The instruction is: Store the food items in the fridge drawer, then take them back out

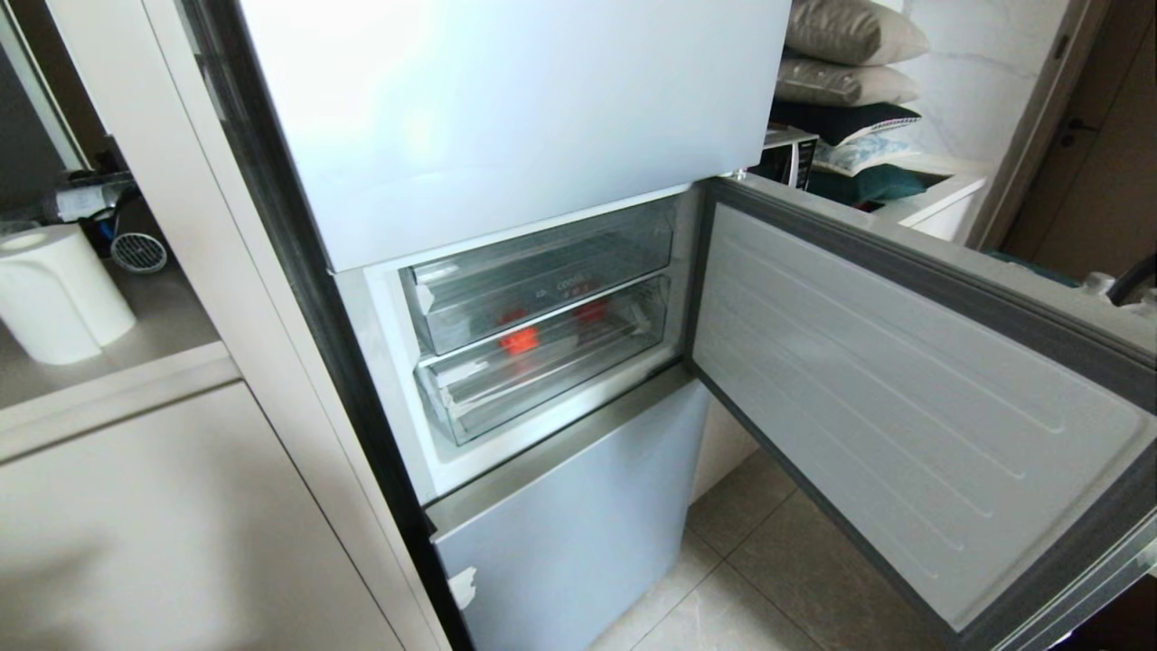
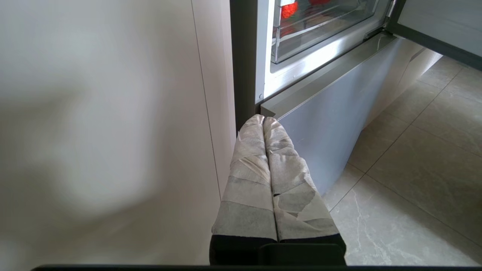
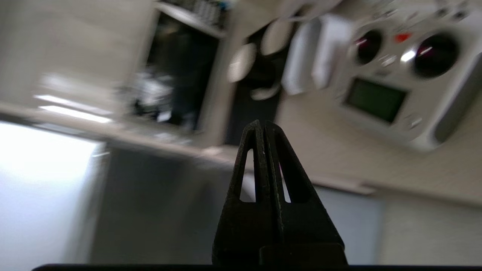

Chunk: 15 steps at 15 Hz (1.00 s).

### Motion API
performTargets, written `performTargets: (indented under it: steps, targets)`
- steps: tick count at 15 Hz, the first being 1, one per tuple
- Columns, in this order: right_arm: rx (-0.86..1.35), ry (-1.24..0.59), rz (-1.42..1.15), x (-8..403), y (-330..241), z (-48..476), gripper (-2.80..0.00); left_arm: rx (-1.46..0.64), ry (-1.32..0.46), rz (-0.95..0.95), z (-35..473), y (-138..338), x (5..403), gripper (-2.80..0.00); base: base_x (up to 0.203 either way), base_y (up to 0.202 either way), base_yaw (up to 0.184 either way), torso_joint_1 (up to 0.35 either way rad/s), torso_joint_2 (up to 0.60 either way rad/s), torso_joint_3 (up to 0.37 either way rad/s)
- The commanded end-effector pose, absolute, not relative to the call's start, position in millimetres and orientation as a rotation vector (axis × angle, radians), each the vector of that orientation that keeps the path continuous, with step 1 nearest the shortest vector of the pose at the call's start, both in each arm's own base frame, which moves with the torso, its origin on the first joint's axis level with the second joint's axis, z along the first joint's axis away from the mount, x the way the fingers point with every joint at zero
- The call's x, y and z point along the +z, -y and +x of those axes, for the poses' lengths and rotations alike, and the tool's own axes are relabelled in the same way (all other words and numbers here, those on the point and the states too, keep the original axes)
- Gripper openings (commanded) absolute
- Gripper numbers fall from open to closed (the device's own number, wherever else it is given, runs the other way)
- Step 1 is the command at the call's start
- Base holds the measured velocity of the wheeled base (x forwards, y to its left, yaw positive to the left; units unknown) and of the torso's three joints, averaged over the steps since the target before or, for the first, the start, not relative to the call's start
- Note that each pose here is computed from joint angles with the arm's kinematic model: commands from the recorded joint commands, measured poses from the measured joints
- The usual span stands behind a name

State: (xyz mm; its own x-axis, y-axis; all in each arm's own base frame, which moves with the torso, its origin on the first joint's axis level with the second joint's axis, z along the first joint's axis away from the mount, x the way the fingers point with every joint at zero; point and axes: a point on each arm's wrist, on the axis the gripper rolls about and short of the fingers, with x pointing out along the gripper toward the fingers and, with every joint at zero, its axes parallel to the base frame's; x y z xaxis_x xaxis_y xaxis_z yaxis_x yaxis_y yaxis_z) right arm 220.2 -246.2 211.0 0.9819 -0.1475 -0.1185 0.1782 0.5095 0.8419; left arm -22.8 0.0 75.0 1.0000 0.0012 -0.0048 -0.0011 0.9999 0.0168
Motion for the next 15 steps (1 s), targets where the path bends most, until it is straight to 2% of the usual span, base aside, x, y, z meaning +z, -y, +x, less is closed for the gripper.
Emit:
performTargets:
  steps: [1, 4, 9, 15]
  targets:
    - [-0.396, -0.074, 0.838, 161, 232, 268, -2.8, 0.001, -0.005, 0.017, -23, 0, 75, -2.8, 0.0, 0.0, 0.0, 0.0, 0.0, 0.0]
    - [-0.271, -0.1, 0.737, 155, 197, 283, -2.8, 0.001, -0.005, 0.017, -23, 0, 75, -2.8, 0.0, 0.0, 0.0, 0.0, 0.0, 0.0]
    - [0.033, -0.17, 0.632, 171, 134, 286, -2.8, 0.0, -0.005, 0.017, -23, 0, 75, -2.8, 0.0, 0.0, 0.0, 0.0, 0.0, 0.0]
    - [0.165, -0.193, 0.503, 181, 73, 258, -2.8, 0.001, -0.005, 0.017, -23, 0, 75, -2.8, 0.0, 0.0, 0.0, 0.0, 0.0, 0.0]
